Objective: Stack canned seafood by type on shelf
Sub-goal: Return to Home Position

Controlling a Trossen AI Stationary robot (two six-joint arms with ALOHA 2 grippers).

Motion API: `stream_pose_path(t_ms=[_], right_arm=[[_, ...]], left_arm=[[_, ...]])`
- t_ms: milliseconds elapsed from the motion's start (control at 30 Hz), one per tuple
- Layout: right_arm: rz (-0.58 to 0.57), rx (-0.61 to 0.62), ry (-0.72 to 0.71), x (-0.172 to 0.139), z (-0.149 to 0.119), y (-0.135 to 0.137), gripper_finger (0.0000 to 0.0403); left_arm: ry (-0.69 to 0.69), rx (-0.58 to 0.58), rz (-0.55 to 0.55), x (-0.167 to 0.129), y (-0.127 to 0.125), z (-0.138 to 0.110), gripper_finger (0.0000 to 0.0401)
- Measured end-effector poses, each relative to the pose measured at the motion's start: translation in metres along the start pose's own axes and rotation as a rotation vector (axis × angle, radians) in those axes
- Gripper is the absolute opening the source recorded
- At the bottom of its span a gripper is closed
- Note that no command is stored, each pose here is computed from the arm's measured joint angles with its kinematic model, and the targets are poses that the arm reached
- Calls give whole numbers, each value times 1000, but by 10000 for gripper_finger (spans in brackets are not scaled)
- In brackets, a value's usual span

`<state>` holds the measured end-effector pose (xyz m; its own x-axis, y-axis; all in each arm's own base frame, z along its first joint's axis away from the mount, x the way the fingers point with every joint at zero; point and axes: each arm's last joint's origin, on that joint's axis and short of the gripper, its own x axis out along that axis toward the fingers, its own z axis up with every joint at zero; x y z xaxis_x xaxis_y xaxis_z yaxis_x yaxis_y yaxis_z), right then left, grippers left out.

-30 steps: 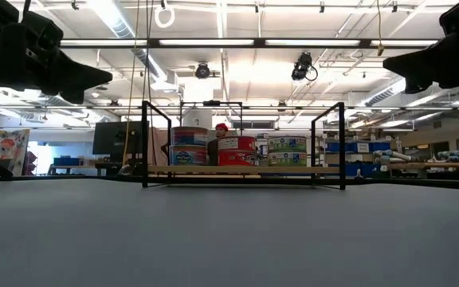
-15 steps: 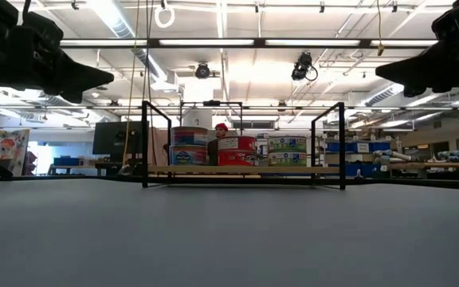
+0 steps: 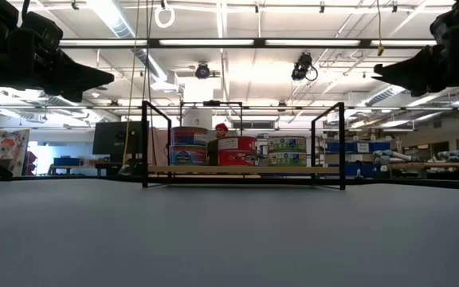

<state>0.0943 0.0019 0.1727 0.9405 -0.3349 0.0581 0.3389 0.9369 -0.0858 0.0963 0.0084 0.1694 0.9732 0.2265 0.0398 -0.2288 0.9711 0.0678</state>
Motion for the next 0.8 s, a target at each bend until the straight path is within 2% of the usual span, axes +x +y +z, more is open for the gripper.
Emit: stream_pose_path(t_ms=[133,333,533,800], right_arm=[[-60,-4,7,0,0,-2,6],[-62,-11,8,0,0,-2,8],[-59,70,5,0,0,-2,9],[-57,89,4,0,0,-2,10]], left_arm=[[1,-1,0,0,0,0,2],[0,-2,11,0,0,0,2],[-6,-5,12,0,0,1,2],[-89,-22,21,0,1,9,2]])
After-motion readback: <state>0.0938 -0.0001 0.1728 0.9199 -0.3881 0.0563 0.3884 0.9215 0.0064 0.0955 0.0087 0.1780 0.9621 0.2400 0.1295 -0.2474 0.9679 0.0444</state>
